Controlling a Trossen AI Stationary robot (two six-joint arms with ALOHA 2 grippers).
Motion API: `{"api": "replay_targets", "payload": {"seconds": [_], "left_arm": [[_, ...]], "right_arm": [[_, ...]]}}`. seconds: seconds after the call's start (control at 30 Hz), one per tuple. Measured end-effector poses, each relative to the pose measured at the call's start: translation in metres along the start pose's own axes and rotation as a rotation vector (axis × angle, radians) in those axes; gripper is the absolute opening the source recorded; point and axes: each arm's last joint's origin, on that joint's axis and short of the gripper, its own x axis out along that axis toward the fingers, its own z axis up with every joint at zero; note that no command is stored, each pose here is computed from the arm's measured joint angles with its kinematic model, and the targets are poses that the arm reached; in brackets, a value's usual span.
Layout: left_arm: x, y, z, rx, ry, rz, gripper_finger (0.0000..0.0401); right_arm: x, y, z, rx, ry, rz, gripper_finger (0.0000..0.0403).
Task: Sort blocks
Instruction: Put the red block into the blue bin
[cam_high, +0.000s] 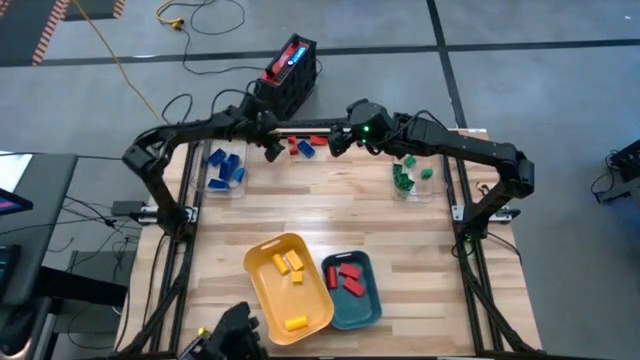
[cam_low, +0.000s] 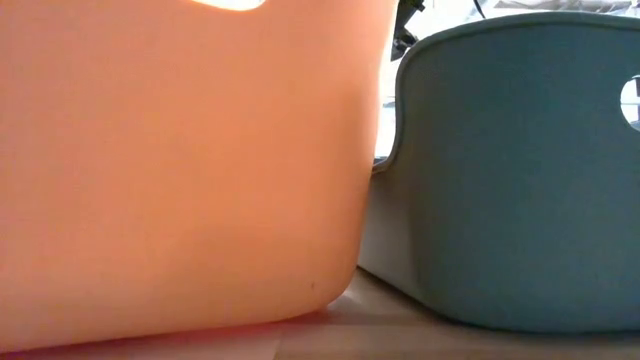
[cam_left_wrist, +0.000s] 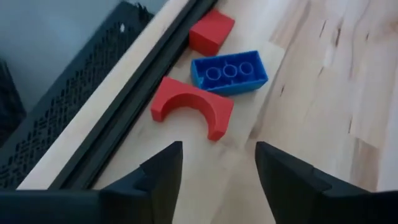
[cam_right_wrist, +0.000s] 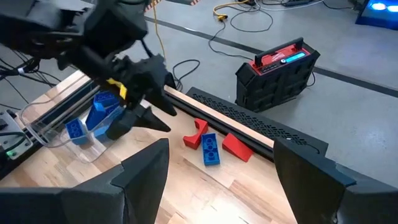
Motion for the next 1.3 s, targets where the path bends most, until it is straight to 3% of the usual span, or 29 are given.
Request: {"api": "replay_targets", "payload": {"seconds": [0.27,0.43,0.7,0.97,1.03,1.2,1.3], "left_arm": [[0.004,0.009,0.025,0.037,0.142,-0.043,0.0209],[-0.001,0.012,0.040,0.125,0.046,-0.047,0.0206],[0.016,0.022,0.024,0.119,0.113,-0.155,0.0187],[0.019,0.018,0.036,0.200,0.048,-0.065,0.0179],[0.018,0.017,0.037,0.167,0.050,-0.070,0.0178],[-0.008,0.007,0.047,0.129,-0.013,-0.053,0.0173],[-0.023,-0.004,0.051,0.172,-0.043,0.045,0.0160]], "right_arm": [[0.000,0.000,0.000,0.000,-0.006,-0.012,0.0303],[0.000,-0.001,0.000,0.000,-0.013,-0.026,0.0303],[0.003,0.001,-0.001,0.003,-0.011,-0.027,0.0303],[0.004,0.002,-0.002,0.006,-0.006,-0.026,0.0303],[0.004,0.001,-0.003,0.006,0.000,-0.029,0.0303],[0.010,0.001,-0.005,0.009,-0.036,-0.017,0.0303],[0.021,-0.001,-0.016,0.008,-0.036,-0.024,0.0303]]}}
